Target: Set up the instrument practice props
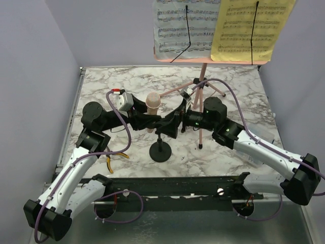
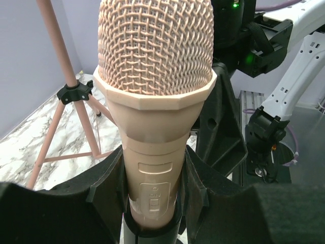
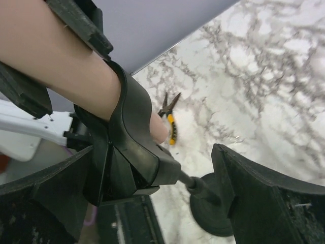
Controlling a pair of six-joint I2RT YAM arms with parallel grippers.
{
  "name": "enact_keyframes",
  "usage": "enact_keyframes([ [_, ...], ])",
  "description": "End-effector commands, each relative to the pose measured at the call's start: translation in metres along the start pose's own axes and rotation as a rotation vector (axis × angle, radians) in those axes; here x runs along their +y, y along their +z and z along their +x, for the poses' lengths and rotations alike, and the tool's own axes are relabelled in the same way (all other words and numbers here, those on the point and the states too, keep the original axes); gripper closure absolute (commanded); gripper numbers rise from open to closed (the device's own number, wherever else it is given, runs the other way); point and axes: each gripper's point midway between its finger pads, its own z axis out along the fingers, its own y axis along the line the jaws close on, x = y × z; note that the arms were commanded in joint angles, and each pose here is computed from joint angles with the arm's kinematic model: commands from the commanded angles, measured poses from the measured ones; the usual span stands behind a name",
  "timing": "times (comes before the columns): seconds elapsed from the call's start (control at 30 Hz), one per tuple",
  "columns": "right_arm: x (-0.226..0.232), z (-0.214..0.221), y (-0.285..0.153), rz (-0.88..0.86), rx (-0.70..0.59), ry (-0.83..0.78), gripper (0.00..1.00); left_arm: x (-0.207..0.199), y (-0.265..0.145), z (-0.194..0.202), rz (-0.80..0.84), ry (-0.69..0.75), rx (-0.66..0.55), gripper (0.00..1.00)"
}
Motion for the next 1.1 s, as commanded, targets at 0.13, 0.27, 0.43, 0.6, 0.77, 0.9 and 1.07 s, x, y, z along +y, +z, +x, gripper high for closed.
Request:
enact_keyframes([
  [0.13,0.011,0.022,-0.013,0.108,0.140,0.518,0.00,-0.006,-0.004,0.015,0.011,-0.029,0.029,1.00],
  [0.27,0.023,0.008,-0.011,0.035,0.109,0.681,0.00,-0.008,-0.005,0.014,0.020,-0.017,0.027,1.00],
  [0.43,0.020,-0.010,-0.013,0.001,0.040,0.758,0.05,-0.009,-0.001,0.019,0.055,-0.043,0.043,1.00],
  [0.6,0.012,-0.007,-0.007,0.025,0.032,0.772,0.13,-0.010,-0.003,0.026,0.056,-0.053,0.052,1.00],
  [0.77,0.011,0.005,0.001,-0.009,0.063,0.817,0.21,-0.011,-0.003,0.028,0.059,-0.053,0.052,1.00],
  [0.9,0.010,0.020,0.004,-0.021,0.099,0.847,0.34,-0.012,-0.004,0.037,0.064,-0.077,0.064,1.00],
  [1.07,0.007,0.037,0.000,-0.013,0.104,0.882,0.48,-0.014,-0.007,0.045,0.064,-0.088,0.072,1.00],
])
